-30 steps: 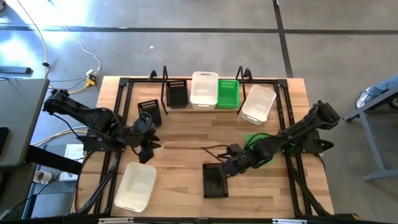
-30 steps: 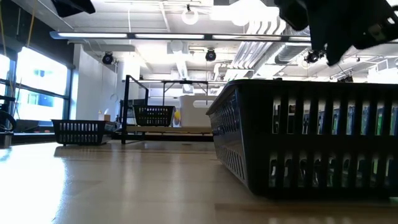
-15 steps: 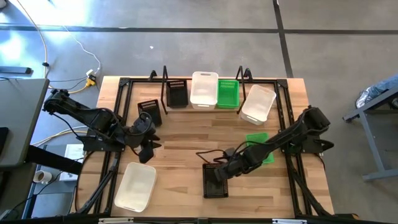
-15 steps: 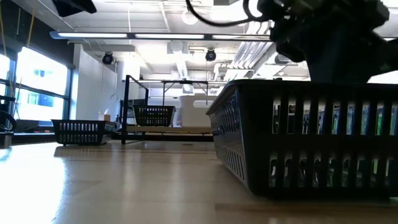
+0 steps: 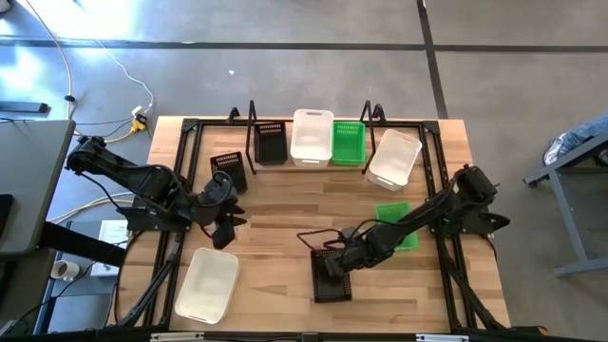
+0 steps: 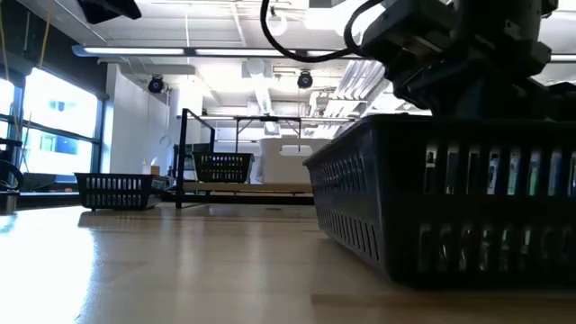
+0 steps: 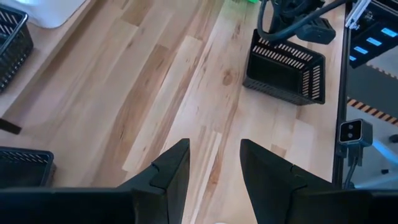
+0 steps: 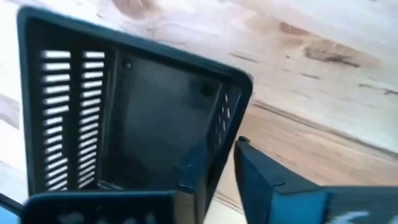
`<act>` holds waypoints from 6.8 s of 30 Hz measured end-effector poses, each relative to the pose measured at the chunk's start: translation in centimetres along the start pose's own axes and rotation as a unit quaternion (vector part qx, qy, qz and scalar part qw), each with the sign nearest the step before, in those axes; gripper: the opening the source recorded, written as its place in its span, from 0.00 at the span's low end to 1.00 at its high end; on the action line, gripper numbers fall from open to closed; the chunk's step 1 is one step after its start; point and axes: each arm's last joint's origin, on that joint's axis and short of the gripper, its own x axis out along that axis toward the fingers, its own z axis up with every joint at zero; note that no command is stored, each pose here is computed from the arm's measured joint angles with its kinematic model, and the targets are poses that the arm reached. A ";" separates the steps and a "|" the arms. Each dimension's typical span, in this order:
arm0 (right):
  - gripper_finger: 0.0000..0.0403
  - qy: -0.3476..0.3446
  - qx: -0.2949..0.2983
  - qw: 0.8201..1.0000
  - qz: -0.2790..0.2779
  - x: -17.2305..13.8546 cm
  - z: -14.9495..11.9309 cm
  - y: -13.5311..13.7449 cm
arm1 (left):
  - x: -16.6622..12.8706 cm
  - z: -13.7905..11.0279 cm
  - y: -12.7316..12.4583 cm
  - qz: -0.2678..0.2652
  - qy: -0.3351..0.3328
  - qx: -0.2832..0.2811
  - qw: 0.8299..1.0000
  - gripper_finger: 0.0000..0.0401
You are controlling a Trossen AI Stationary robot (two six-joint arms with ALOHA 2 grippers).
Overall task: Stack baskets on shelf by color
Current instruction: Stack the bottom black basket on top of the other black basket on the shelf
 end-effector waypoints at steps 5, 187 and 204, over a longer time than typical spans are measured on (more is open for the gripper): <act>0.02 -0.016 0.005 1.000 0.002 0.0 0.7 0.1 | 0.2 0.0 -0.1 0.001 0.001 0.018 1.000 0.33; 0.33 -0.467 -0.307 0.825 0.081 -29.5 18.8 -6.0 | 11.4 8.3 16.3 0.163 0.113 0.255 0.947 0.00; 0.33 -0.471 -0.293 0.828 0.085 -29.5 18.8 -6.0 | 12.9 8.1 17.8 0.136 0.136 0.269 0.944 0.00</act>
